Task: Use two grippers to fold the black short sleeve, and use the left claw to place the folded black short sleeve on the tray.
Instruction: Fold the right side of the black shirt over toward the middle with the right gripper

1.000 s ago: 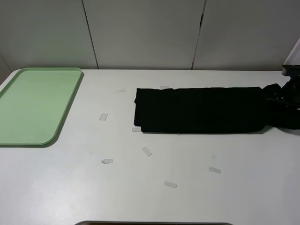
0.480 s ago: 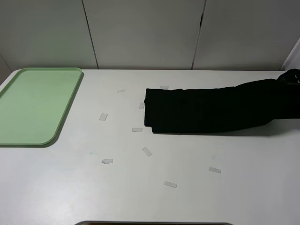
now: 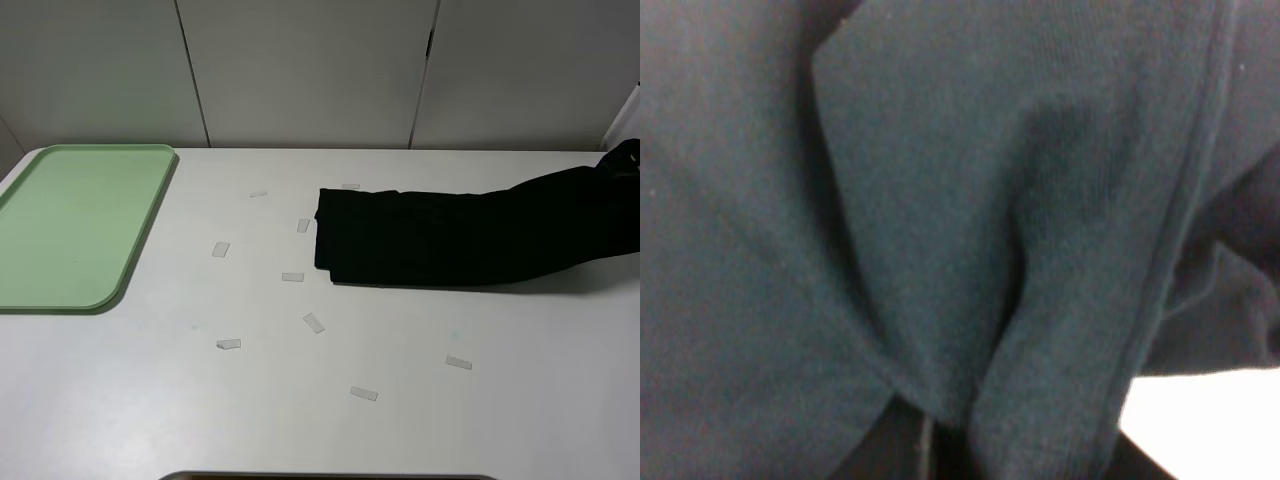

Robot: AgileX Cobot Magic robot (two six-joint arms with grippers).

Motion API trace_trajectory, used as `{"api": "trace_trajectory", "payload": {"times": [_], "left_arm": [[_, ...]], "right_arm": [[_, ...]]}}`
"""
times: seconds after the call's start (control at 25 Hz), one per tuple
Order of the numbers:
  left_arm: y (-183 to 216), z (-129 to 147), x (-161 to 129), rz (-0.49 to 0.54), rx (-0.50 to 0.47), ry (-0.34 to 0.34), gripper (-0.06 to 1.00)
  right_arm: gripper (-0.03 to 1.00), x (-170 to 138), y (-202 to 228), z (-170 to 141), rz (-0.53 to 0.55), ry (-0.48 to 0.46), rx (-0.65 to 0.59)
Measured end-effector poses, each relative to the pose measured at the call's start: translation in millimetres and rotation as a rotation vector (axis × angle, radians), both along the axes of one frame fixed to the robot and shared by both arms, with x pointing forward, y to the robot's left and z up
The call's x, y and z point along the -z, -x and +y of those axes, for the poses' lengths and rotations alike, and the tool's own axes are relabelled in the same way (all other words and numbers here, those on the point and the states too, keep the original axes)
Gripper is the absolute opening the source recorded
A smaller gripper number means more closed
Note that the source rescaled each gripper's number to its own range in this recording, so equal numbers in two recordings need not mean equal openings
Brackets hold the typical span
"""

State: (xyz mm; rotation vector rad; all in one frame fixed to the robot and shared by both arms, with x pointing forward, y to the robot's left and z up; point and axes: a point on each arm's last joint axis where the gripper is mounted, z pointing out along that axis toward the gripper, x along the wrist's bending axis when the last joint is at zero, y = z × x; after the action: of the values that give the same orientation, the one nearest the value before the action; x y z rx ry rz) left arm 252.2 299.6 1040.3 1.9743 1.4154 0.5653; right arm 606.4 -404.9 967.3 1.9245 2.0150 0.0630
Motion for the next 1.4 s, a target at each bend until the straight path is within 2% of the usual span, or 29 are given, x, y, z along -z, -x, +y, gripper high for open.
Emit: {"api": "trace_trajectory", "payload": {"times": [0.44,0.84,1.08,1.32,1.4], "left_arm": [[-0.1,0.0,-0.1,-0.001,0.000,0.000,0.98],[-0.1,0.0,-0.1,-0.001,0.000,0.000,0.98],[-0.1,0.0,-0.1,-0.001,0.000,0.000,0.98],[-0.1,0.0,-0.1,-0.001,0.000,0.000,0.98],[-0.1,0.0,-0.1,-0.001,0.000,0.000,0.98]], "right_arm": [[0.18,-2.7,-8.2,58.3,0.038,0.158,-0.052],[0.18,-3.5,-7.9,98.3,0.052,0.198,-0.106],[0.18,20.4,-9.0,122.0,0.127,0.217,-0.142],[0.19,31.9,-9.3,147.9,0.124,0.226,-0.162],[0.26,31.9,-9.1,148.8,0.117,0.221,-0.144]]}}
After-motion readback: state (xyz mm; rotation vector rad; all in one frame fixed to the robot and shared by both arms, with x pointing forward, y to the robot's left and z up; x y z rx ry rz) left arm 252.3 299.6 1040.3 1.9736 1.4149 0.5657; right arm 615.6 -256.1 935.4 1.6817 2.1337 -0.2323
